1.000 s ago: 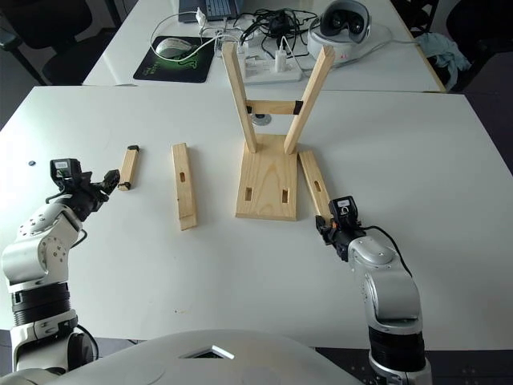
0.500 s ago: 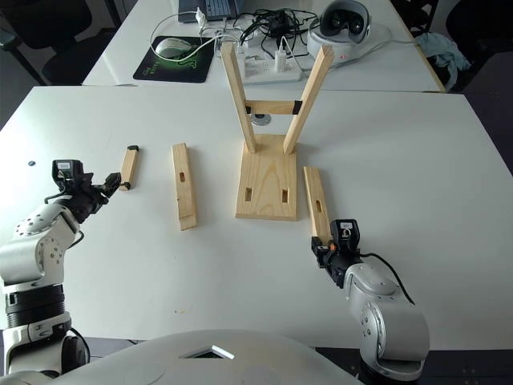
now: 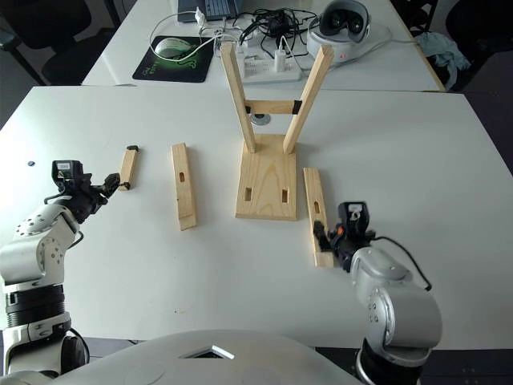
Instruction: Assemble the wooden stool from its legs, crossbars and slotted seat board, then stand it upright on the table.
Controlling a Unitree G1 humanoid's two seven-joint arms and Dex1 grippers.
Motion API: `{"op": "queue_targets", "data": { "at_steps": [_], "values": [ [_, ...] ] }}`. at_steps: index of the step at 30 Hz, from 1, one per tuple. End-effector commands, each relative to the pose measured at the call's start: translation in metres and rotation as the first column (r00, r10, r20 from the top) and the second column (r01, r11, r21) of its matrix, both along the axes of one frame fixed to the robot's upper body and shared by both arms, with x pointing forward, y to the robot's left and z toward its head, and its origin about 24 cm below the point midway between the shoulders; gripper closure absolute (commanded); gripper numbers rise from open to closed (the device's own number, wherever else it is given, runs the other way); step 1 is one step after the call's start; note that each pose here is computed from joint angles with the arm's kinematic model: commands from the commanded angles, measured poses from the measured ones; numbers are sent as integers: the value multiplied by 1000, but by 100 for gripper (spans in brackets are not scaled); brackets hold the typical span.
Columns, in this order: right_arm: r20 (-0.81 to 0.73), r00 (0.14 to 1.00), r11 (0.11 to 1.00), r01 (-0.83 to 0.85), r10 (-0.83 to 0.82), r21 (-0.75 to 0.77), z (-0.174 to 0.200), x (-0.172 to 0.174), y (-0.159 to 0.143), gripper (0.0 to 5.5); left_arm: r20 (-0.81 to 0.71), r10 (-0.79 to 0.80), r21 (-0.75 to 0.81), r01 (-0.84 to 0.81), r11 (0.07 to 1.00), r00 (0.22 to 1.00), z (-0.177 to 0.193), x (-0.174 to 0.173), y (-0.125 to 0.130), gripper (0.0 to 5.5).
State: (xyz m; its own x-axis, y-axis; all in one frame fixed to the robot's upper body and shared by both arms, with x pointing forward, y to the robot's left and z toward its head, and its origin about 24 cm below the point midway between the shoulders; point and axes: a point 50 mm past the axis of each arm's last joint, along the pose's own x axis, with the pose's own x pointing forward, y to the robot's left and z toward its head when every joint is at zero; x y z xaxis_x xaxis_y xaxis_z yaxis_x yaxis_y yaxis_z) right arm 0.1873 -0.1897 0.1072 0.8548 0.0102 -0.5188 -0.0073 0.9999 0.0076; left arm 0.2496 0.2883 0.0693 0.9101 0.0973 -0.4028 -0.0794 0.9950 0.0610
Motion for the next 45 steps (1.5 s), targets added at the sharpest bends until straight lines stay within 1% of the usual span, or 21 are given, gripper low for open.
{"op": "queue_targets", "data": {
  "at_steps": [1,4,11,14,18,22,30,33,39,45],
  "values": [
    [190,982,999,23,-18,-25,28,24,-9,194,-23,35,-34,-36,999,999,-15,2,3,210],
    [264,964,998,49,-40,-28,36,41,-17,194,-48,39,-85,-43,995,998,-30,7,3,210],
    [278,960,998,41,-28,-42,26,60,-20,194,-70,-7,-107,0,994,998,-45,22,-7,210],
    [291,957,999,26,-11,-48,25,65,-18,194,-73,-14,-114,6,993,997,-48,23,-9,210],
    [299,954,998,6,14,-68,23,68,-17,194,-54,-12,-119,6,993,998,-40,13,-12,210],
    [277,961,997,11,10,-73,12,62,-19,194,-17,-9,-104,7,995,1000,-23,7,-15,210],
    [266,963,993,-5,37,-119,1,58,-18,194,-1,-36,-102,36,994,999,-7,4,-34,210],
    [267,962,992,-24,56,-121,0,58,-14,194,-30,-20,-95,17,995,999,-18,7,-34,210],
    [284,953,990,-69,102,-126,5,67,-6,194,-112,45,-97,-56,994,993,-54,1,-24,210],
    [295,948,988,-82,117,-128,9,73,-4,194,-114,57,-118,-70,990,992,-66,8,-18,210]
  ]
}}
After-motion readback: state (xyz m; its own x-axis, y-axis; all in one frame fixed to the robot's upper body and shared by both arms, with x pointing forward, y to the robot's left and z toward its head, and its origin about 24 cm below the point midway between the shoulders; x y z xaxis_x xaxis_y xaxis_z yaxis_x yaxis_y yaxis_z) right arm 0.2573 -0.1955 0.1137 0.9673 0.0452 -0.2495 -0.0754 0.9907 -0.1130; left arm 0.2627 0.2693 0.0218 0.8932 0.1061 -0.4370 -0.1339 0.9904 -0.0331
